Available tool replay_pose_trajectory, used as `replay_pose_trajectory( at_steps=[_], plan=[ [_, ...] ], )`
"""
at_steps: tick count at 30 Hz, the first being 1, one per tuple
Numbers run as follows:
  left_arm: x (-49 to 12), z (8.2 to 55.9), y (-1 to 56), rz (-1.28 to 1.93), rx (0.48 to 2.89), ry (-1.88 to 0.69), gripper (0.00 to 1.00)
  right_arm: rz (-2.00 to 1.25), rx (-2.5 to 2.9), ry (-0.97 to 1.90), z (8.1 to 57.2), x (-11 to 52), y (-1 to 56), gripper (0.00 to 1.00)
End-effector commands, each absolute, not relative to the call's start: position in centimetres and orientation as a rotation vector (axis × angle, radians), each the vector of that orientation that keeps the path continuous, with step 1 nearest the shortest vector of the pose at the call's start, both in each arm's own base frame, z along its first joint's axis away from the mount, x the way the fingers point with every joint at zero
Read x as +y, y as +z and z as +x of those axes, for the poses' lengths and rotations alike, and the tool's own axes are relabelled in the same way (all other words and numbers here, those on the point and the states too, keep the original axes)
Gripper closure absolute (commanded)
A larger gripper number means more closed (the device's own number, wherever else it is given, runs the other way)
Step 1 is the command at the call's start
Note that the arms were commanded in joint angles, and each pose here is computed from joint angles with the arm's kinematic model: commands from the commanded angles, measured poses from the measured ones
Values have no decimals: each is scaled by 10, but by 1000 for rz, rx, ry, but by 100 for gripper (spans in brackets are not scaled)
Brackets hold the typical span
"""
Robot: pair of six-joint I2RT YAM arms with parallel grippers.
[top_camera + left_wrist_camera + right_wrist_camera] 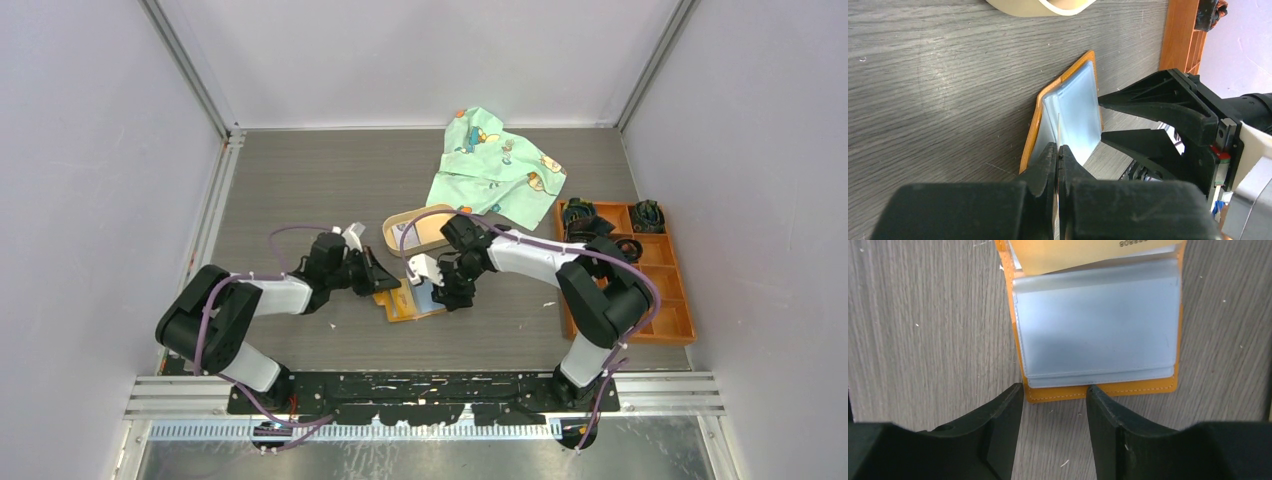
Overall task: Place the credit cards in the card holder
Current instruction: Insert the credit card into the card holder.
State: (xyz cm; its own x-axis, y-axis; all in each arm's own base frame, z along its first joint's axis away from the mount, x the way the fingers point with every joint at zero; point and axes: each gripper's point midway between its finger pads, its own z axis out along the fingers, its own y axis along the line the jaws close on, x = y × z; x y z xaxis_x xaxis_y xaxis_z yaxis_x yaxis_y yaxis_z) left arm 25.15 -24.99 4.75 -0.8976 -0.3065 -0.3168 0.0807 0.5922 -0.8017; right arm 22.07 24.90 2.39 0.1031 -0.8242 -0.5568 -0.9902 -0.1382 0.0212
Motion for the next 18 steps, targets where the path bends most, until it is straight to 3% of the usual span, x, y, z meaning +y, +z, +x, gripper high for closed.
replay_pose_trajectory(
  at_steps=[1, 18],
  plan=[
    [-252, 258, 61, -166, 2335, -1283, 100, -2101, 1656, 583, 230, 258, 24, 45],
    [-248, 259, 67, -196, 2337, -1410, 100, -2127, 1661, 593, 220, 259, 19, 48]
  ],
)
